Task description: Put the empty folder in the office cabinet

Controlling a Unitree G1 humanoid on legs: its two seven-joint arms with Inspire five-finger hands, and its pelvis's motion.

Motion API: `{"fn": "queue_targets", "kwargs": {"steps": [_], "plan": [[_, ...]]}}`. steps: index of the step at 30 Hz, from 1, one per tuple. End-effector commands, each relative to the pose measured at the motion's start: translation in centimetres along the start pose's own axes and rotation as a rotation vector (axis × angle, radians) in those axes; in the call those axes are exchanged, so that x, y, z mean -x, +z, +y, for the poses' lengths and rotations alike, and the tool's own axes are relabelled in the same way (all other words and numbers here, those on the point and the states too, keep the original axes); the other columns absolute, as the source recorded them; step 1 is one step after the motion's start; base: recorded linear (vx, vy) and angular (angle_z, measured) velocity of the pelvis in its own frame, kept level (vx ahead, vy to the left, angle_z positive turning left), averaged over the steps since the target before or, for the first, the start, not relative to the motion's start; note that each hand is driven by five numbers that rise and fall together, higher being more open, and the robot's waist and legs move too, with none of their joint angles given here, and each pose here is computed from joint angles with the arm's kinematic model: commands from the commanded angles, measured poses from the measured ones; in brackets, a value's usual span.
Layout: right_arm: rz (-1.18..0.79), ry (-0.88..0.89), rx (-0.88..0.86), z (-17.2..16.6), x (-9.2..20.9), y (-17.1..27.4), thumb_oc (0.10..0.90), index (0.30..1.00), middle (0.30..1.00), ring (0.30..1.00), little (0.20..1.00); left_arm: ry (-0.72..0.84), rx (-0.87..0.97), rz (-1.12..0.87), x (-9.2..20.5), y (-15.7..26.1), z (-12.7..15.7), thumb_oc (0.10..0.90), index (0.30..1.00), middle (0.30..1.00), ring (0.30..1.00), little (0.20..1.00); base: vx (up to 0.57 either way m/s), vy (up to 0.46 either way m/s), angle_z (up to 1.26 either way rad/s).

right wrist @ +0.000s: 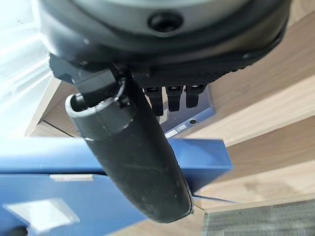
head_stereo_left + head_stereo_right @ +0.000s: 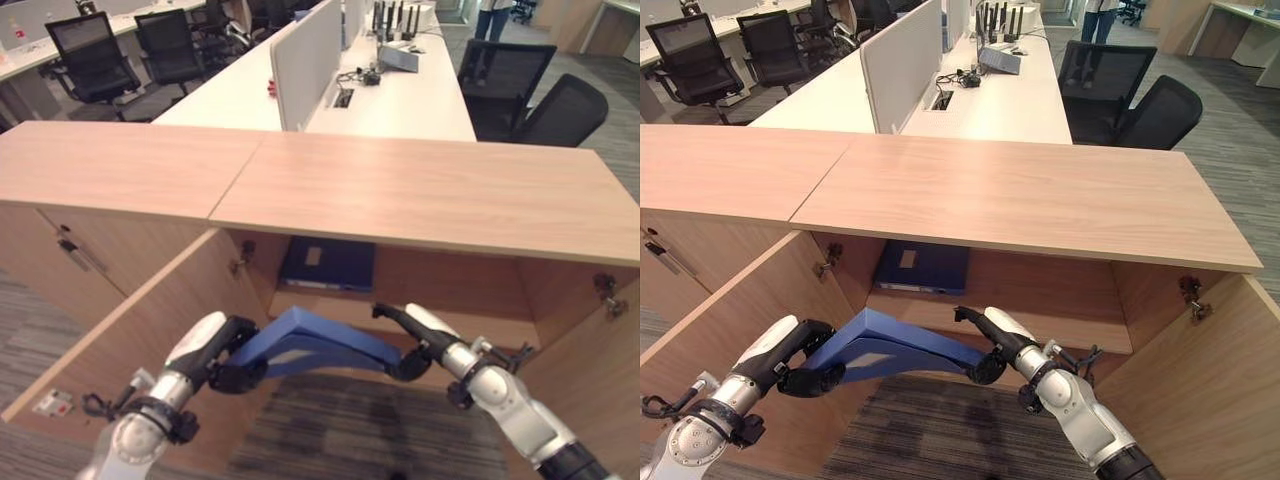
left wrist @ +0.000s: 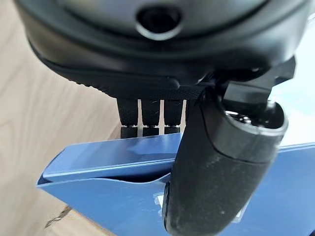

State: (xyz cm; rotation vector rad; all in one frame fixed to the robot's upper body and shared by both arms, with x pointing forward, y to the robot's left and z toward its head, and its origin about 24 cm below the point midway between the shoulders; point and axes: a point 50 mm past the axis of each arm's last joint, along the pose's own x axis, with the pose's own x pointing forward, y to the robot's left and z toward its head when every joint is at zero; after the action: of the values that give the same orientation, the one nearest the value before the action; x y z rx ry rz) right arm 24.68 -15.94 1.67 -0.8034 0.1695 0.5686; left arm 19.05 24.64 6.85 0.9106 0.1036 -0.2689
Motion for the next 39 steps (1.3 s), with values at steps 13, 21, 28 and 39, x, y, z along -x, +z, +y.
{"fn": "queue_targets", "kwargs": {"steps": [13, 21, 28, 39], "plan": [[-0.35, 0.093, -0.069, 1.0, -3.0, 7.7, 0.8, 0.9, 0.9, 0.9, 0.9, 0.255, -0.122, -0.514, -1.6, 9.3, 4.4, 0.4, 0.3, 0.3, 0.3, 0.3, 0.0, 0.0, 0.0], [-0.356, 0.088, -0.066, 0.9, -3.2, 8.0, 0.8, 0.9, 0.9, 0.9, 0.9, 0.288, -0.192, -0.512, -1.6, 9.4, 5.0, 0.4, 0.3, 0.3, 0.3, 0.3, 0.0, 0.0, 0.0], [-0.35, 0.042, 0.103, -0.7, -2.9, 7.8, 0.8, 0.9, 0.9, 0.9, 0.9, 0.281, -0.398, -0.497, -1.5, 9.4, 6.0, 0.4, 0.3, 0.3, 0.3, 0.3, 0.0, 0.0, 0.0], [-0.251, -0.055, 0.334, -3.8, -4.8, 6.7, 0.8, 0.9, 0.9, 0.9, 0.9, 0.242, -0.455, -0.54, -1.5, 10.1, 6.5, 0.4, 0.3, 0.3, 0.3, 0.3, 0.0, 0.001, 0.0]]}}
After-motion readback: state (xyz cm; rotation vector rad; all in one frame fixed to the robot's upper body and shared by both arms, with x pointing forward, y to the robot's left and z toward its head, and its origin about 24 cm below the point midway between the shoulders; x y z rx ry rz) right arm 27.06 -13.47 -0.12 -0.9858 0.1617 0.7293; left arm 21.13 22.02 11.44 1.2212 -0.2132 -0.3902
